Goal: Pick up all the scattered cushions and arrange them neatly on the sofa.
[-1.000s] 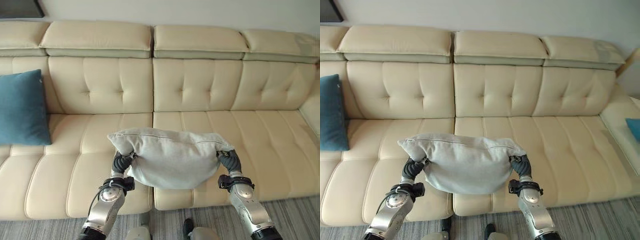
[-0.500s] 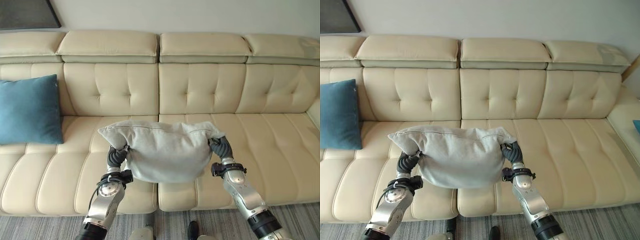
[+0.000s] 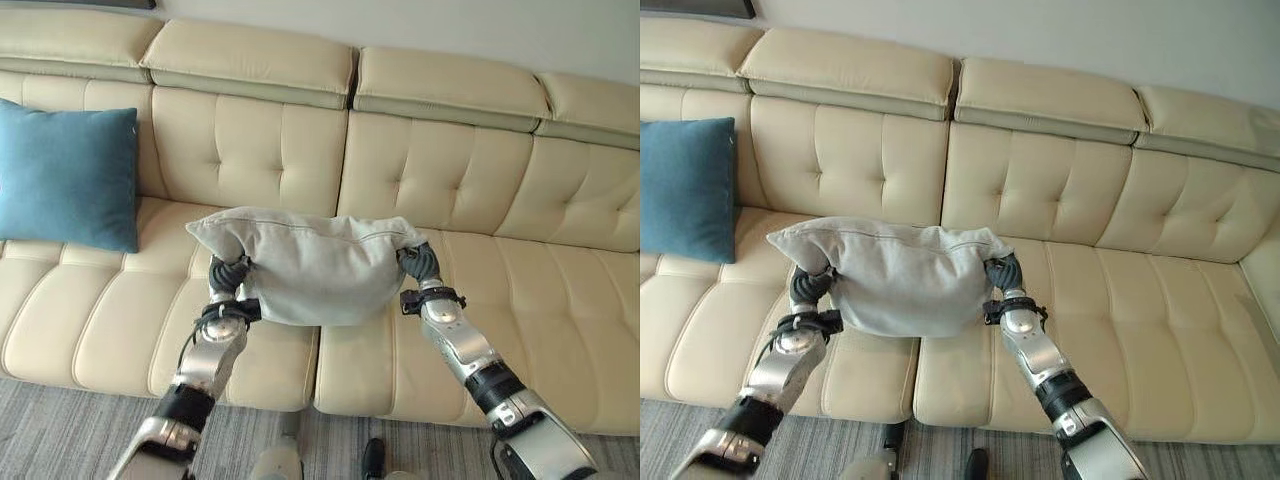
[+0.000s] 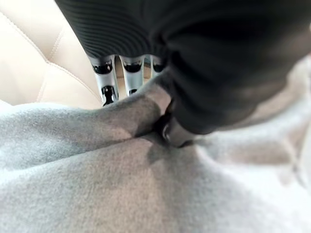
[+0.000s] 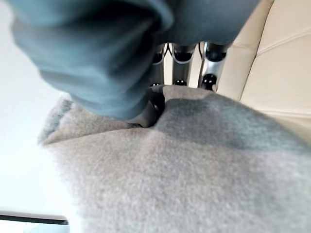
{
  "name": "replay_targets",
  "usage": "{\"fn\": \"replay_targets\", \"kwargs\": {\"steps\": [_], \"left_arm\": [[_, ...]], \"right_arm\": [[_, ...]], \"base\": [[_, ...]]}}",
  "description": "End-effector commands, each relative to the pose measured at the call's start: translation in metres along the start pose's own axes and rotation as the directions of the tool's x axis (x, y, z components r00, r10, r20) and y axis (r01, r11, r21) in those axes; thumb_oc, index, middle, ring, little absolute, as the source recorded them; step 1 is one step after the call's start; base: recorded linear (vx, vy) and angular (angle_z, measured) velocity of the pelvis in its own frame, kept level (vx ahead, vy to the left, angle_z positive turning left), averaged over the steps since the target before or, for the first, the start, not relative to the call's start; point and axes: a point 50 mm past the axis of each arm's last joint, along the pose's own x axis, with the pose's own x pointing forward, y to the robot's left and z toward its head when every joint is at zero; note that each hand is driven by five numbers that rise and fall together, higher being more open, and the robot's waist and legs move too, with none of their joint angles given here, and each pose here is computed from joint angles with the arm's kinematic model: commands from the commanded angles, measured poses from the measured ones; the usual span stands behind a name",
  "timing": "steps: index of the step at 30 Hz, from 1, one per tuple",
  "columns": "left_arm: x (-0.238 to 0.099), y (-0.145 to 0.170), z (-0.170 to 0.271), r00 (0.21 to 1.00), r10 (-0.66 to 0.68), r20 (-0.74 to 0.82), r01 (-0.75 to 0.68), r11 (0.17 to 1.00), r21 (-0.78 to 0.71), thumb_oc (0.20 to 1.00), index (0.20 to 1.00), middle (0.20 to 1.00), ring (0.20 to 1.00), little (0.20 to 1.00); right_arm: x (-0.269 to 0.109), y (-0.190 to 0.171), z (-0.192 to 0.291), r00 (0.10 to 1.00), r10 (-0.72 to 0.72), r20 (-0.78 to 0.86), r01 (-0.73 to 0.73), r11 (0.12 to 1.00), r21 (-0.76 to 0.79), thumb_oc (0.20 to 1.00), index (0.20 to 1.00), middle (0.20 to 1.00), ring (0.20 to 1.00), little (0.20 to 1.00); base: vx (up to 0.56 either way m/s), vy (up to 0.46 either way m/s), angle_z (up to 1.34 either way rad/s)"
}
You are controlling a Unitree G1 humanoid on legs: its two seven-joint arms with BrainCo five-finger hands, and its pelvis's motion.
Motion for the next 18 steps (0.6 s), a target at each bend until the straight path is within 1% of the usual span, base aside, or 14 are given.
{"fn": "replay_targets", "kwargs": {"steps": [1, 5, 8, 11, 12, 13, 14, 15, 16, 17, 18], "left_arm": [[0.016, -0.039, 0.098, 0.924, -0.109, 0.368, 0.124, 0.992, -0.018, 0.2, 0.2, 0.2, 0.2, 0.2], [0.029, -0.042, 0.115, 0.917, -0.098, 0.387, 0.095, 0.995, 0.026, 0.2, 0.2, 0.2, 0.2, 0.2], [0.037, -0.046, 0.123, 0.914, -0.099, 0.392, 0.075, 0.994, 0.076, 0.2, 0.2, 0.2, 0.2, 0.2], [0.053, -0.042, 0.144, 0.909, -0.089, 0.408, 0.018, 0.985, 0.173, 0.2, 0.2, 0.2, 0.2, 0.2], [0.059, -0.038, 0.153, 0.908, -0.08, 0.412, -0.008, 0.978, 0.208, 0.253, 0.253, 0.253, 0.253, 0.253], [0.066, -0.032, 0.164, 0.909, -0.065, 0.413, -0.039, 0.97, 0.239, 0.583, 0.583, 0.583, 0.583, 0.583], [0.072, -0.026, 0.171, 0.913, -0.052, 0.405, -0.062, 0.962, 0.264, 1.0, 1.0, 1.0, 1.0, 1.0], [0.072, -0.026, 0.172, 0.912, -0.052, 0.406, -0.062, 0.963, 0.264, 1.0, 1.0, 1.0, 1.0, 1.0], [0.082, -0.012, 0.174, 0.942, -0.017, 0.335, -0.07, 0.967, 0.245, 1.0, 1.0, 1.0, 1.0, 1.0], [0.086, -0.003, 0.181, 0.947, 0.004, 0.321, -0.078, 0.973, 0.219, 1.0, 1.0, 1.0, 1.0, 1.0], [0.088, 0.004, 0.177, 0.958, 0.025, 0.286, -0.08, 0.98, 0.183, 1.0, 1.0, 1.0, 1.0, 1.0]], "right_arm": [[0.014, 0.028, 0.077, 0.961, 0.073, 0.268, -0.089, 0.995, 0.05, 0.2, 0.2, 0.2, 0.2, 0.2], [0.027, 0.023, 0.094, 0.956, 0.049, 0.291, -0.054, 0.999, 0.01, 0.2, 0.2, 0.2, 0.2, 0.2], [0.036, 0.019, 0.095, 0.963, 0.039, 0.267, -0.032, 0.999, -0.031, 0.2, 0.2, 0.2, 0.2, 0.2], [0.049, 0.012, 0.097, 0.973, 0.024, 0.23, 0.002, 0.993, -0.114, 0.2, 0.2, 0.2, 0.2, 0.2], [0.056, 0.005, 0.098, 0.978, 0.012, 0.21, 0.024, 0.986, -0.167, 0.2, 0.2, 0.2, 0.2, 0.2], [0.062, -0.004, 0.099, 0.983, -0.01, 0.184, 0.048, 0.978, -0.202, 0.2, 0.2, 0.2, 0.2, 0.2], [0.067, -0.012, 0.102, 0.986, -0.032, 0.166, 0.071, 0.971, -0.229, 0.84, 0.84, 0.84, 0.84, 0.84], [0.068, -0.013, 0.103, 0.985, -0.033, 0.168, 0.071, 0.971, -0.228, 1.0, 1.0, 1.0, 1.0, 1.0], [0.075, -0.033, 0.1, 0.991, -0.098, 0.094, 0.119, 0.959, -0.256, 1.0, 1.0, 1.0, 1.0, 1.0], [0.078, -0.045, 0.097, 0.988, -0.141, 0.058, 0.151, 0.955, -0.256, 1.0, 1.0, 1.0, 1.0, 1.0], [0.078, -0.055, 0.09, 0.984, -0.177, 0.013, 0.175, 0.953, -0.247, 1.0, 1.0, 1.0, 1.0, 1.0]], "base": [[-0.06, -0.006, 0.02], [-0.06, -0.007, 0.0], [-0.05, 0.0, 0.01], [-0.06, -0.009, 0.01], [-0.06, -0.015, 0.01], [-0.06, -0.013, -0.01], [-0.04, -0.007, -0.01], [-0.04, 0.002, -0.02], [-0.04, 0.009, 0.01], [-0.03, 0.005, 0.0], [0.0, 0.0, 0.0]]}}
